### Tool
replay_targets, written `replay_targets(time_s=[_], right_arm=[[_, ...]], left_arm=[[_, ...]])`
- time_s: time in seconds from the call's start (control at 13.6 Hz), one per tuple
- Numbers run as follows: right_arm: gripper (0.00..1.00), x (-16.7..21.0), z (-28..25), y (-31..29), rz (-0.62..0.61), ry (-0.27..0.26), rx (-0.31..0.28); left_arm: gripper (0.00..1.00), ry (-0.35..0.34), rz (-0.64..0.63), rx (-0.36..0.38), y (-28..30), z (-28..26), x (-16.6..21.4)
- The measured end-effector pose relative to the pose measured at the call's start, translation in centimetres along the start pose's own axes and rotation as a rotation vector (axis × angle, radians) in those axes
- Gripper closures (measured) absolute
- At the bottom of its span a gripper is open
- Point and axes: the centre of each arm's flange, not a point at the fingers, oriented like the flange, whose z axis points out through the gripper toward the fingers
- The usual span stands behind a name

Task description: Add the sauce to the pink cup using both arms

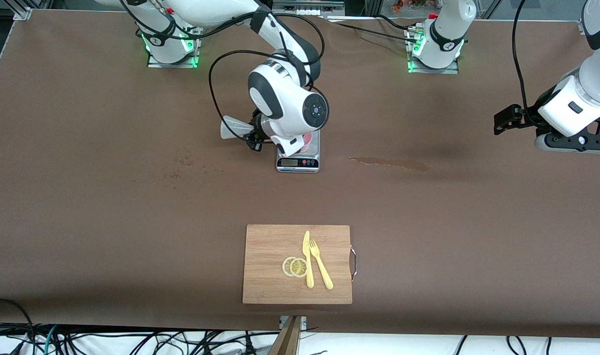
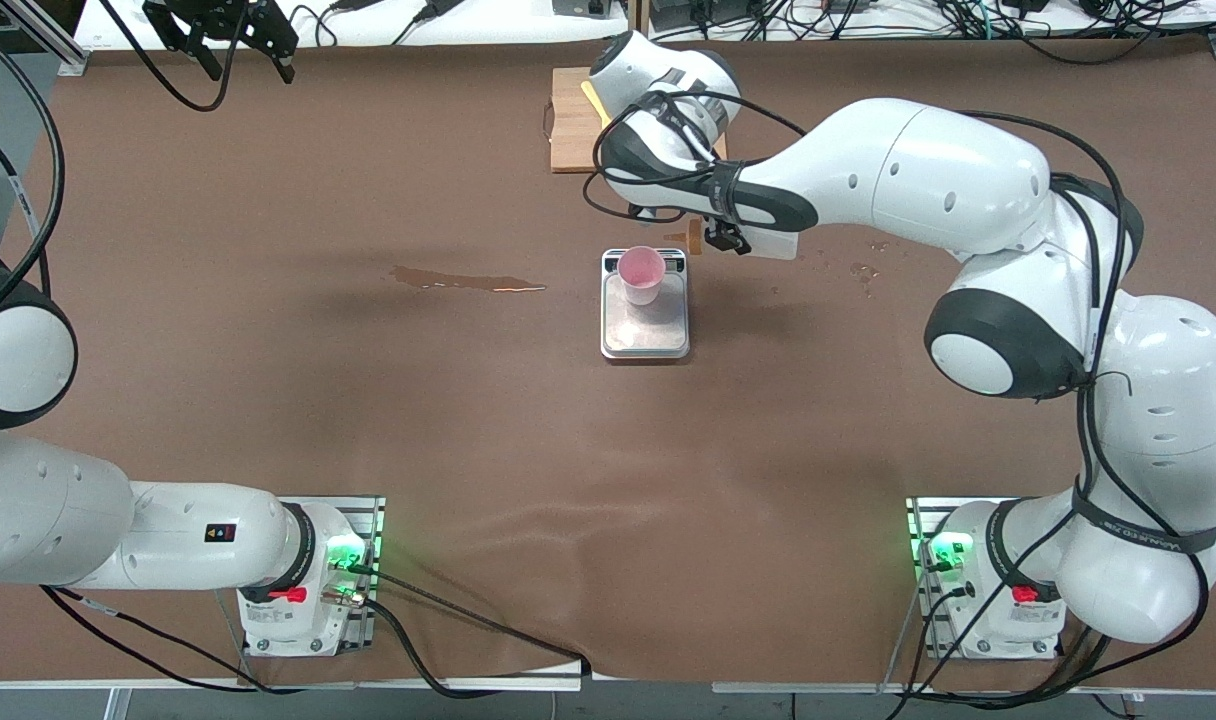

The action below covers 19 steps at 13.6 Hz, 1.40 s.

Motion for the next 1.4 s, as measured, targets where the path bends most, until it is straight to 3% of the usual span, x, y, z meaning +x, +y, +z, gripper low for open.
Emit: replay_targets(time_s=[0.81, 1.4], right_arm=[[0.67, 2.5, 0.1, -2.1, 0.000, -0.112, -0.073], [0.67, 2.6, 0.0, -2.3, 0.002, -0.120, -0.083]], left_arm=[[0.00, -0.001, 0.000, 0.000, 0.0, 0.0, 0.0], [0.00, -0.001, 0.000, 0.000, 0.0, 0.0, 0.0]])
